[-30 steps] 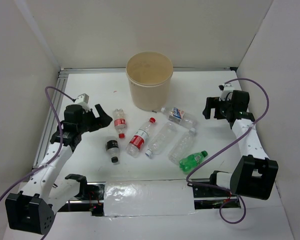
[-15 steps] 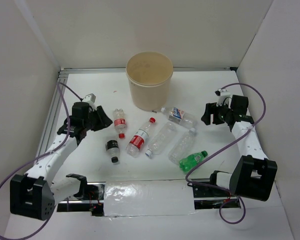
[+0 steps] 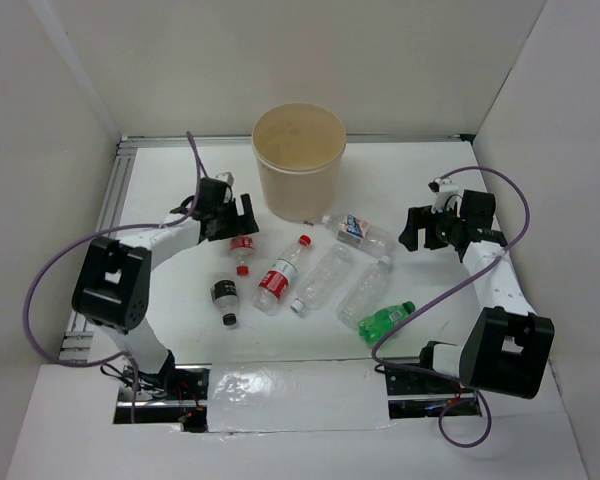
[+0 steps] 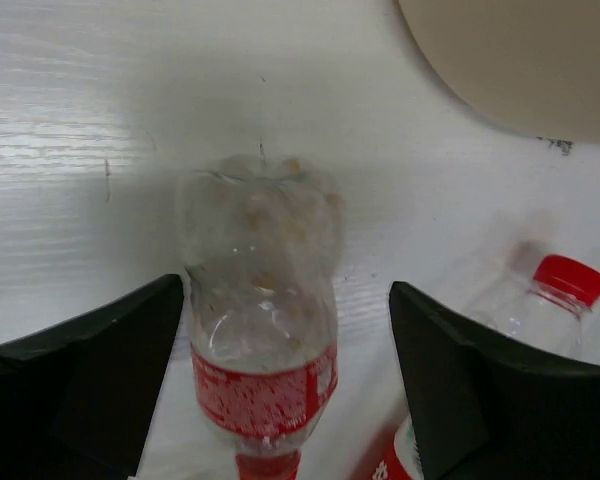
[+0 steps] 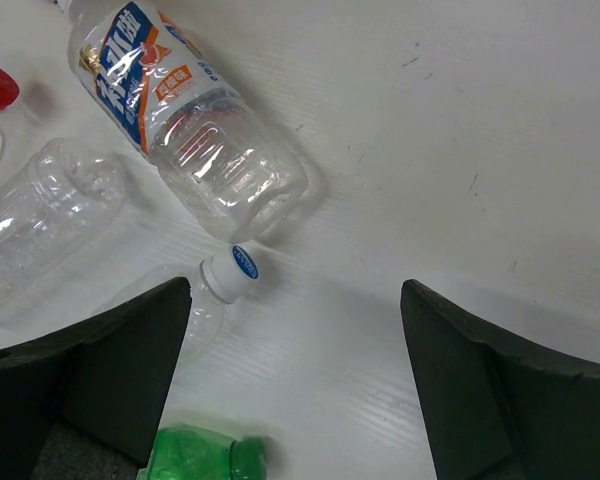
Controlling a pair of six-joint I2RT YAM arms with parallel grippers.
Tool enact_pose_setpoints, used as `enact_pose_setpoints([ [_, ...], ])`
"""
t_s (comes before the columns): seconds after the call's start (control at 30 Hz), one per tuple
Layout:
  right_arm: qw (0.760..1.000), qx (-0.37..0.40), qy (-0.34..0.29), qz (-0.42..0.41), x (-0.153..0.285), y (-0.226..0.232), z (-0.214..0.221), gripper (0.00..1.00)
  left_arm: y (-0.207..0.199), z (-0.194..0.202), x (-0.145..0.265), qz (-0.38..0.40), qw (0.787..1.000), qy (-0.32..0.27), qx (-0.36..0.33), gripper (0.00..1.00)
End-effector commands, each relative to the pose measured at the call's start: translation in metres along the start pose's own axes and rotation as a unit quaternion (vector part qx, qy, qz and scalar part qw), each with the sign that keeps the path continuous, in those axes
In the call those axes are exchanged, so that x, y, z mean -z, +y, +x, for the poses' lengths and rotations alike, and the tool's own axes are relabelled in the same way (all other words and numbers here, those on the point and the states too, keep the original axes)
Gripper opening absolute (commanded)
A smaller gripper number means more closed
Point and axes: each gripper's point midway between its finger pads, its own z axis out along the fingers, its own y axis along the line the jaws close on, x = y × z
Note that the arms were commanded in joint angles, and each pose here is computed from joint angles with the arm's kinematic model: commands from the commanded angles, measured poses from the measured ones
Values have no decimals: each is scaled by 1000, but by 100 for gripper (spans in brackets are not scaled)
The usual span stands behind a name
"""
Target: Put the plastic bottles in the bin
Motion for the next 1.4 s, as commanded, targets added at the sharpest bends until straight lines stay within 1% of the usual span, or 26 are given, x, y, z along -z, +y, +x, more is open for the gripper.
enact_pose_setpoints([
  [0.0, 1000, 14, -23, -3, 1, 1, -19, 92, 7, -9, -22, -36, 999, -11, -27, 96],
  [0.03, 1000, 14, -23, -3, 1, 1, -19, 92, 2, -8, -25, -33, 999, -9, -31, 81],
  [0.13, 1000, 14, -23, 3, 1, -2, -21, 92, 8, 2, -31, -47, 998, 1, -39, 55],
  [0.17, 1000, 14, -23, 3, 1, -2, -21, 92, 9, 2, -31, -47, 998, 1, -45, 41],
  [0.27, 999, 29, -26, 0, -2, -2, -27, 91, 4, 2, -26, -41, 997, -2, -63, 21],
  [0.3, 999, 26, -21, -1, -5, -3, -25, 88, -2, 2, -20, -36, 997, -4, -68, 10],
  [0.33, 999, 33, -25, -8, -7, -3, -28, 85, -3, 0, -14, -33, 997, -10, -76, 5],
  [0.37, 999, 40, -31, -15, -7, 1, -35, 73, -21, -14, 8, -7, 995, -36, -91, 0],
  [0.47, 995, 78, -42, -49, -13, 12, -48, 49, -65, -26, 57, 65, 986, -72, -134, 0],
  [0.5, 993, 91, -47, -56, -13, 16, -52, 45, -88, -44, 94, 103, 978, -116, -140, 0],
  [0.57, 990, 111, -50, -68, -23, 19, -56, 45, -121, -59, 136, 156, 961, -154, -170, 0],
  [0.6, 989, 118, -54, -72, -26, 22, -62, 48, -131, -70, 154, 171, 954, -176, -172, 0],
  [0.63, 988, 117, -46, -89, -33, 24, -55, 62, -141, -77, 170, 183, 947, -192, -180, 0],
  [0.7, 984, 133, -52, -107, -39, 32, -68, 68, -167, -108, 206, 219, 927, -239, -188, 0],
  [0.77, 982, 137, -41, -121, -48, 36, -65, 73, -185, -125, 210, 241, 918, -253, -189, 0],
  [0.8, 981, 144, -45, -125, -50, 40, -72, 73, -200, -146, 224, 256, 906, -284, -184, 0],
  [0.87, 980, 151, -42, -126, -54, 42, -74, 74, -211, -166, 216, 254, 901, -302, -180, 0],
  [0.9, 980, 151, -42, -126, -56, 41, -76, 76, -217, -170, 186, 245, 911, -287, -169, 0],
  [0.97, 976, 174, -36, -127, -61, 49, -76, 80, -232, -200, 183, 244, 904, -316, -156, 0],
  [1.1, 964, 233, -13, -127, -74, 62, -70, 91, -242, -239, 138, 203, 914, -328, -126, 27],
  [1.13, 962, 240, -10, -128, -76, 68, -69, 91, -248, -255, 144, 203, 909, -345, -116, 37],
  [1.17, 961, 246, -13, -124, -78, 70, -71, 92, -247, -255, 120, 192, 915, -337, -114, 48],
  [1.2, 962, 245, -10, -119, -83, 66, -67, 92, -243, -258, 114, 177, 918, -338, -109, 56],
  [1.23, 961, 250, -1, -116, -87, 66, -63, 92, -244, -258, 108, 178, 920, -335, -104, 69],
  [1.33, 962, 246, 19, -121, -103, 64, -49, 93, -239, -255, 90, 177, 926, -319, -97, 87],
  [1.37, 960, 248, 20, -125, -107, 68, -50, 94, -238, -253, 88, 175, 928, -315, -98, 98],
])
